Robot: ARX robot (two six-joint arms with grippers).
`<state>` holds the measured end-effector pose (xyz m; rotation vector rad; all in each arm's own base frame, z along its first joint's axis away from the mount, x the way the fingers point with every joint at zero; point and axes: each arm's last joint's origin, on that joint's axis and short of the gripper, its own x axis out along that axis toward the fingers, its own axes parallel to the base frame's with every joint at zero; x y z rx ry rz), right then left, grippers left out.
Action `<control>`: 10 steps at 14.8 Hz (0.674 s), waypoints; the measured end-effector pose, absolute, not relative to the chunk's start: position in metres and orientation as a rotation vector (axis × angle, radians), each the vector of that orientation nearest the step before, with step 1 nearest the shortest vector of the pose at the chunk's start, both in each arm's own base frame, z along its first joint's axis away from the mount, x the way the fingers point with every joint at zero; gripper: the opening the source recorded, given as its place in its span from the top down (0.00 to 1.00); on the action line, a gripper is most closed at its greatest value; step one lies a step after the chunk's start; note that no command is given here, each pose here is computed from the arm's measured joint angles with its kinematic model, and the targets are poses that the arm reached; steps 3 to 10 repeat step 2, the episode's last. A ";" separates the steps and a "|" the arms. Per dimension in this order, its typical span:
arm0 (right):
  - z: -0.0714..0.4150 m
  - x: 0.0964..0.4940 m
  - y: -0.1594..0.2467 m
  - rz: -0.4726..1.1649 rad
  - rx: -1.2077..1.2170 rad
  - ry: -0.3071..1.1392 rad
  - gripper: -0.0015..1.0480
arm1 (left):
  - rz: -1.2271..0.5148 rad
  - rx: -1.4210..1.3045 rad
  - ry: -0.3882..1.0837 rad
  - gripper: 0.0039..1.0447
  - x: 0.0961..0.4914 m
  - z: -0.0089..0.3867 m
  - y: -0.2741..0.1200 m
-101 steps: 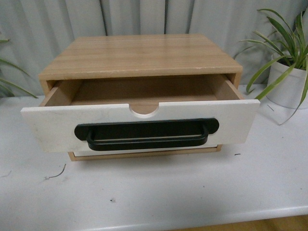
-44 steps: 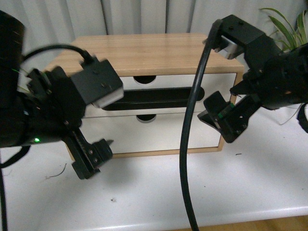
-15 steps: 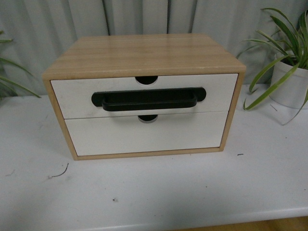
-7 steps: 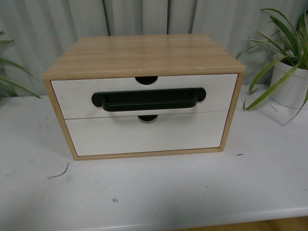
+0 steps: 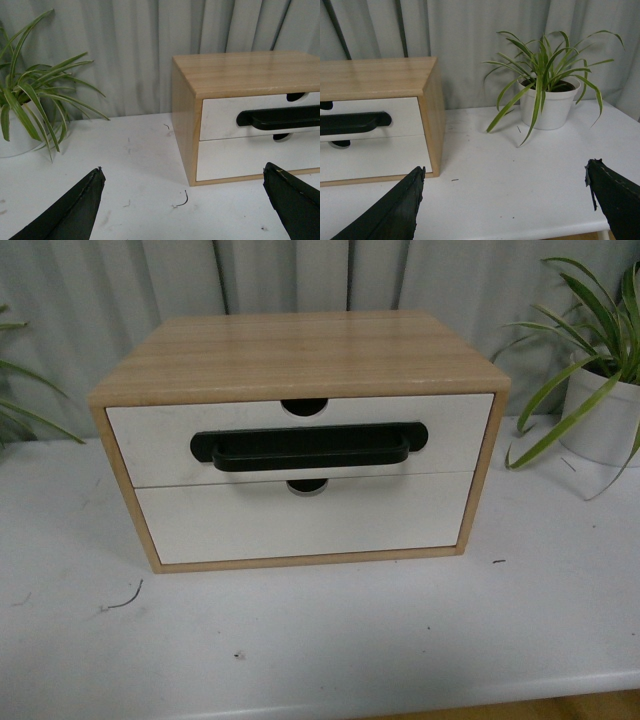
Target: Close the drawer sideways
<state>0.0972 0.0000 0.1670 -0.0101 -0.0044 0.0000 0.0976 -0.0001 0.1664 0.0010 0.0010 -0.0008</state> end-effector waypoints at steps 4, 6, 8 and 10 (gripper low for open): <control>0.167 0.097 0.000 0.000 -0.010 -0.004 0.06 | -0.001 0.001 0.001 0.06 0.098 0.166 0.000; 0.167 0.097 0.000 0.000 -0.010 -0.004 0.06 | -0.001 0.001 0.001 0.06 0.098 0.166 0.000; 0.167 0.097 0.000 0.000 -0.010 -0.004 0.06 | -0.001 0.001 0.001 0.06 0.098 0.166 0.000; 0.167 0.097 0.000 0.000 -0.010 -0.004 0.06 | -0.001 0.001 0.001 0.06 0.098 0.166 0.000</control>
